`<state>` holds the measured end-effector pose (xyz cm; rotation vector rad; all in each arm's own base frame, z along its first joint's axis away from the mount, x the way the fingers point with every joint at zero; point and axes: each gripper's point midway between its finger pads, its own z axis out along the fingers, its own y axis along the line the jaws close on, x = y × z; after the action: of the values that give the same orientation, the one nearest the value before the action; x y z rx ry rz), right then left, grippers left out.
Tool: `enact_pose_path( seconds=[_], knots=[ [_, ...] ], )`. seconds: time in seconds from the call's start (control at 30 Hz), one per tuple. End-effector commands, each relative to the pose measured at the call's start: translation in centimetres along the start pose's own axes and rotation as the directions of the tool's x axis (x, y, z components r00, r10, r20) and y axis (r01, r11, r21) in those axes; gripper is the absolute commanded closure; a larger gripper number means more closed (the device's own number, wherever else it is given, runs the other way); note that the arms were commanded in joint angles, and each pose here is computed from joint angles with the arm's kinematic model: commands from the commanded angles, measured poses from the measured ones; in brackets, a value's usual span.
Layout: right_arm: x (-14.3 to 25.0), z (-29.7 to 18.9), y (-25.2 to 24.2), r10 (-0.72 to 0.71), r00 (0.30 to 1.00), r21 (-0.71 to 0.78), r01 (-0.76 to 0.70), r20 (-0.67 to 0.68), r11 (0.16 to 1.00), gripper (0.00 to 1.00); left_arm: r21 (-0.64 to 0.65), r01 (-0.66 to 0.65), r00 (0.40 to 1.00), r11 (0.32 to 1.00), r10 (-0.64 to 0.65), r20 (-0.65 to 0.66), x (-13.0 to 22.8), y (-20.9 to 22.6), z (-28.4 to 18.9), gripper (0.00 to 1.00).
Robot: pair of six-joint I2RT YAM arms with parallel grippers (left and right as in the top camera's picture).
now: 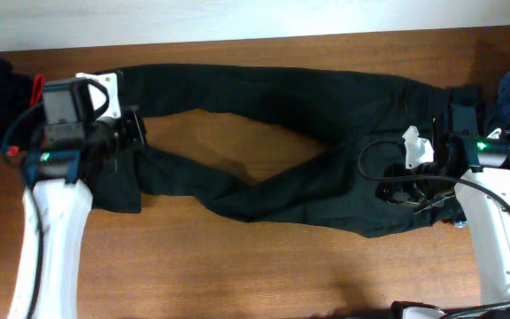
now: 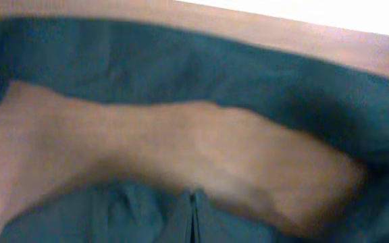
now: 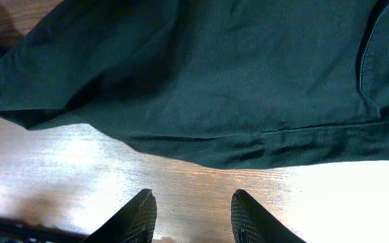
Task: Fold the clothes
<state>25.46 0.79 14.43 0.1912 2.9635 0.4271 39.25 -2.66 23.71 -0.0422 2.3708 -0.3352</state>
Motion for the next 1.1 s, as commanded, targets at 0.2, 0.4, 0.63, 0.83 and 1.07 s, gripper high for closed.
enact_pose_path(
  seconds=[0.2,0.4,0.63,0.83,1.07],
  knots=[
    [0.2,0.2,0.2,0.003,1.0,-0.006,-0.003,-0.009,1.0,0.58,0.11,-0.095,0.905,0.989,0.132,-0.405,11.9,-6.2,1.2,1.0],
    [0.2,0.2,0.2,0.004,1.0,-0.006,-0.004,-0.011,1.0,0.58,0.129,-0.192,0.818,0.973,0.231,-0.527,17.0,-8.5,2.8,0.99],
    [0.2,0.2,0.2,0.004,1.0,-0.006,-0.004,-0.011,1.0,0.58,0.143,-0.23,0.739,0.963,0.268,-0.618,20.8,-9.5,3.0,1.0],
    [0.2,0.2,0.2,0.004,1.0,-0.006,-0.004,-0.011,1.0,0.58,0.126,-0.248,0.688,0.96,0.267,-0.675,24.3,-8.7,3.2,0.99],
    [0.1,0.2,0.2,0.003,1.0,-0.006,-0.003,-0.008,1.0,0.58,0.122,-0.241,0.723,0.963,0.262,-0.639,26.0,-8.1,5.4,0.99]
  ],
)
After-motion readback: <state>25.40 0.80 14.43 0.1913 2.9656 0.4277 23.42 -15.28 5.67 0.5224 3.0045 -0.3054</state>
